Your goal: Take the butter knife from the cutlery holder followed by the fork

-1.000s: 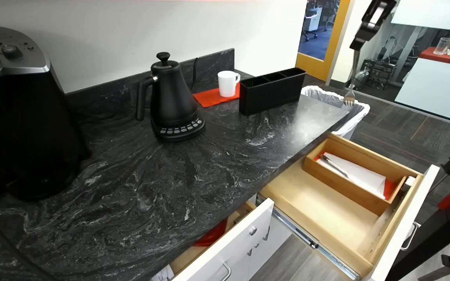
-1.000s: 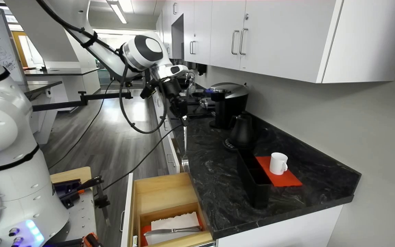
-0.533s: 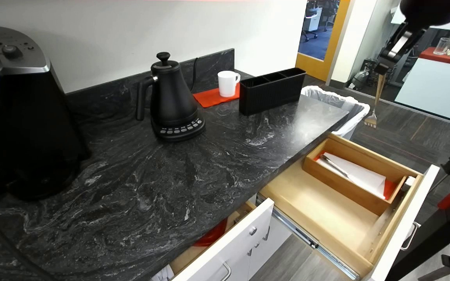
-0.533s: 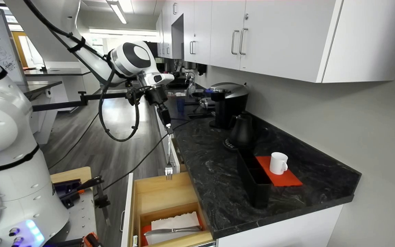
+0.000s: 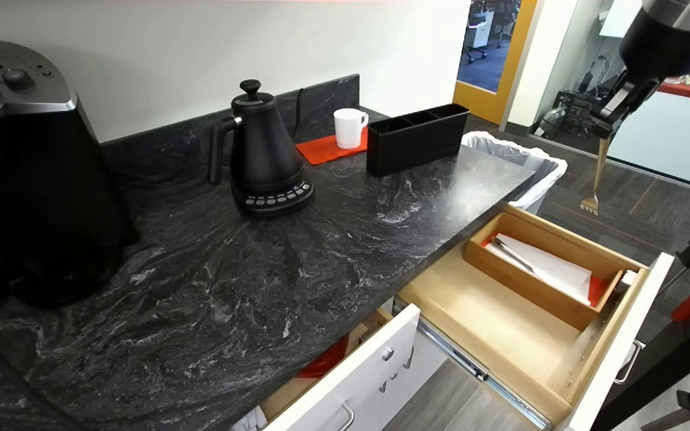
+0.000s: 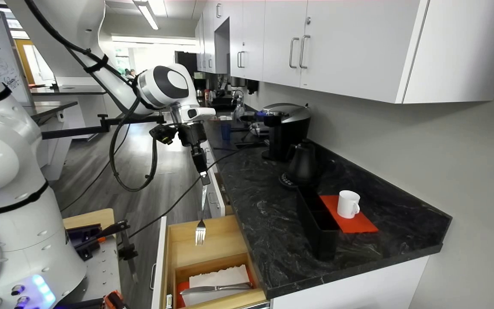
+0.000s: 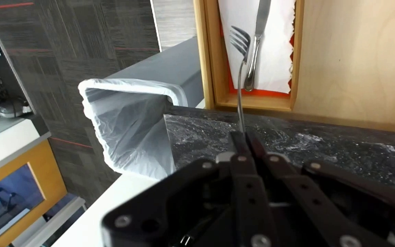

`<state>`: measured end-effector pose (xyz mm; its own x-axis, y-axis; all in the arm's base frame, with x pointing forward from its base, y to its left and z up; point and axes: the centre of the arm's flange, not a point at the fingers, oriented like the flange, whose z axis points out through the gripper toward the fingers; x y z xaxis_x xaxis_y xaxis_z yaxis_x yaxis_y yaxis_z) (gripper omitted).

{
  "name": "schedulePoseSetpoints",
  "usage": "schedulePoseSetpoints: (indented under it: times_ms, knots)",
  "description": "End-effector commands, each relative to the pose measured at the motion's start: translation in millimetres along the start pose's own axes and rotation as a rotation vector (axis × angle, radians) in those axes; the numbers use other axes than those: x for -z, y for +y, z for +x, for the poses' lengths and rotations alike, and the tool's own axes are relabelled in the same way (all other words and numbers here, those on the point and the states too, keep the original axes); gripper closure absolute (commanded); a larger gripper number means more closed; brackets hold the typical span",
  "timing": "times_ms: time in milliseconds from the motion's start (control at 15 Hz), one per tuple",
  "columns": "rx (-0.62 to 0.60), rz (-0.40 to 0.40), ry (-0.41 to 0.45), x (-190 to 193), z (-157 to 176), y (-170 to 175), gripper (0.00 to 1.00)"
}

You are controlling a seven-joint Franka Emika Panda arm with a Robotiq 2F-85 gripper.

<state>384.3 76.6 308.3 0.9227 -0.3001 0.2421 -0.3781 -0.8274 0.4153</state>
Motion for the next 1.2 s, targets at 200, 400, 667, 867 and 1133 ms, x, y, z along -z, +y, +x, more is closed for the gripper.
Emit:
schedulePoseSetpoints:
  times_ms: [200,400,667,867,1133]
  knots:
    - [-0.1,0.006,0.033,-51.6,6.5,15.4,0.97]
    - [-0.108,0.014,0.109,-69.0,17.5,19.8,0.97]
    - [-0.122,0.016,0.163,-85.6,31.7,21.4,0.97]
    - [-0.183,0.079,0.147,-96.5,36.1,19.1,0.97]
    - [-0.262,0.131,0.138,-113.0,32.6,19.7,0.97]
